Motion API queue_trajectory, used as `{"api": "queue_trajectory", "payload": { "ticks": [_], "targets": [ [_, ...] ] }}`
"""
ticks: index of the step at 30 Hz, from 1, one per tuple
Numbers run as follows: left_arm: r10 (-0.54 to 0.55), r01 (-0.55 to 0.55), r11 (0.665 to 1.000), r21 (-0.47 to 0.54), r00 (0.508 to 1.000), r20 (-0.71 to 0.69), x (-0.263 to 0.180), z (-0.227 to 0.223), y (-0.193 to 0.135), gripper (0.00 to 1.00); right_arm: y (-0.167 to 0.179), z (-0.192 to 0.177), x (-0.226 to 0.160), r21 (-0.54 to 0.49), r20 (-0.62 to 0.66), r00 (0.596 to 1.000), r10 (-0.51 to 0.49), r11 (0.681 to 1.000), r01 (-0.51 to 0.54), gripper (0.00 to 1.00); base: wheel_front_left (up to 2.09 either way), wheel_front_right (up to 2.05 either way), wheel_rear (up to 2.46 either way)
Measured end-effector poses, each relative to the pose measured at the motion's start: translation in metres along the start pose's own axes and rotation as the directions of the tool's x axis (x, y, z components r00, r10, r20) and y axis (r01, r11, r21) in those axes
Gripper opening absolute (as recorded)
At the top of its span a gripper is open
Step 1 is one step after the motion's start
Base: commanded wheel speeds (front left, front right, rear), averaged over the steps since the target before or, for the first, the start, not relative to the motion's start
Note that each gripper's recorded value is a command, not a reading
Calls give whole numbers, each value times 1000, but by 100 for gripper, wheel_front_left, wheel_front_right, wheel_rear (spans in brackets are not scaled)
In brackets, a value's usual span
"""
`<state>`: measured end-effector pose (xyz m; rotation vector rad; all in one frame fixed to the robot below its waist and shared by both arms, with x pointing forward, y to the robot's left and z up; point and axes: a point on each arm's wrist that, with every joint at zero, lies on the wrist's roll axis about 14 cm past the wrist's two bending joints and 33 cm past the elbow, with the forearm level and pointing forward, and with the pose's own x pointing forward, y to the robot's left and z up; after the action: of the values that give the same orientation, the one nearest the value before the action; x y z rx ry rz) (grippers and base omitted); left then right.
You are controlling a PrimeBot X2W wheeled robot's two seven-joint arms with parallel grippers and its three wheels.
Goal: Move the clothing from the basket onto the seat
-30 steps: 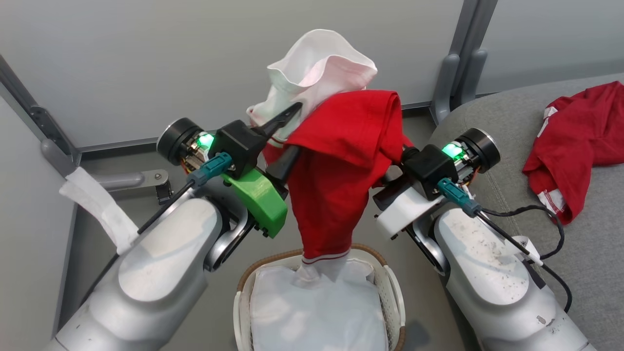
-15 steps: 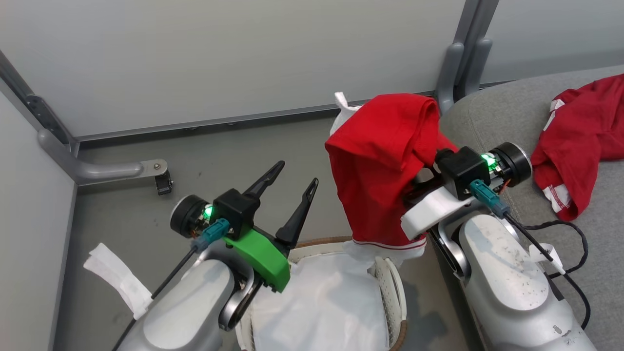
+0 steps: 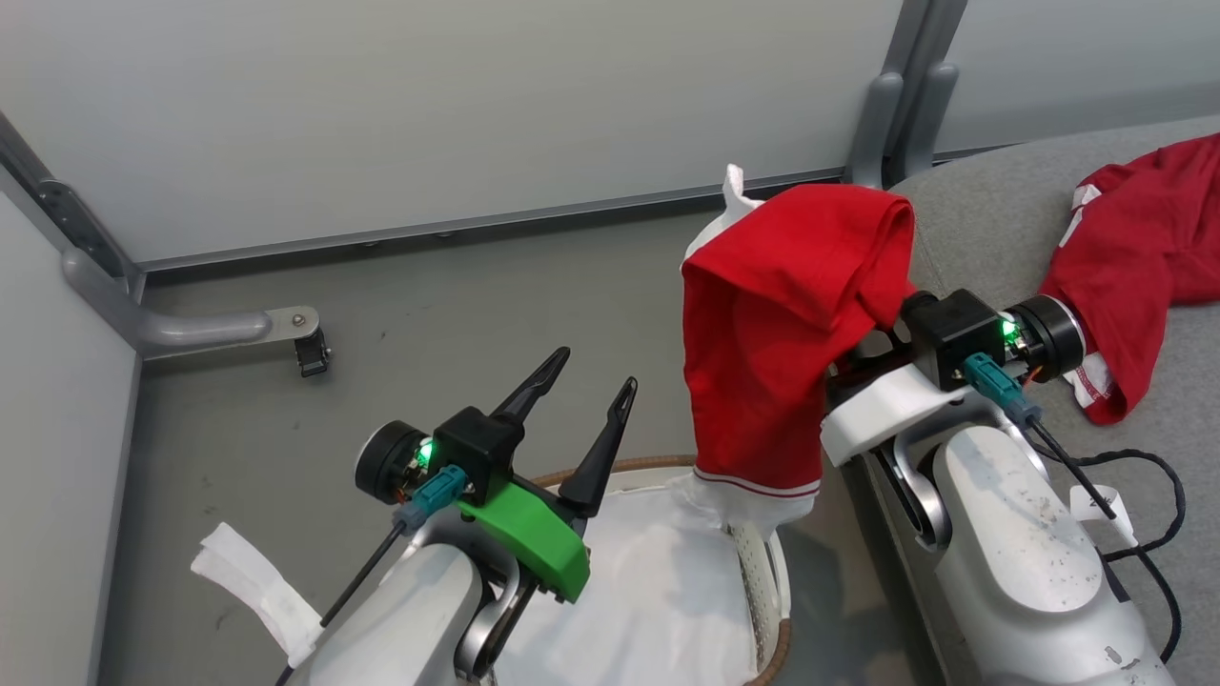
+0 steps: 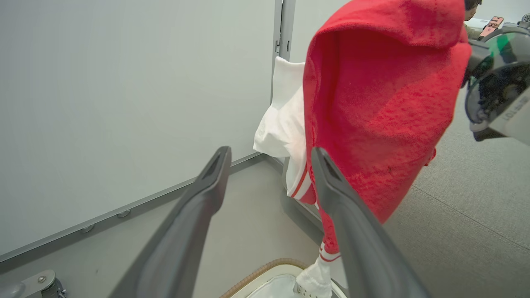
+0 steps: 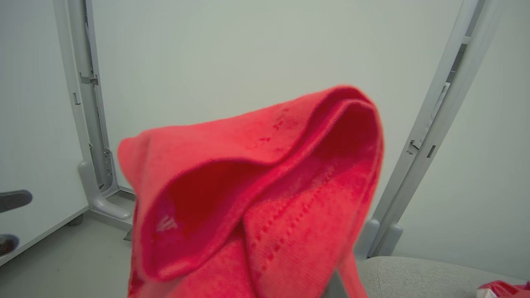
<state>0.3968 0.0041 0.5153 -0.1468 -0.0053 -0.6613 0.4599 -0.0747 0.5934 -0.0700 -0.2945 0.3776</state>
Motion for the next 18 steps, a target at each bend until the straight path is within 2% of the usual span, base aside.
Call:
{"api": "queue_trajectory", "payload": {
  "ticks": [9,18],
  "targets": [
    [-75,75,997,-26,997,-11,18,-11,-22,100,-37,-4,-12,-24,-12,995,-99,995,99,0,0,0,0],
    [-218,215,975,-59,974,-60,43,-39,-61,100,-95,-15,-43,-69,-52,963,-263,963,259,0,0,0,0]
  ]
}}
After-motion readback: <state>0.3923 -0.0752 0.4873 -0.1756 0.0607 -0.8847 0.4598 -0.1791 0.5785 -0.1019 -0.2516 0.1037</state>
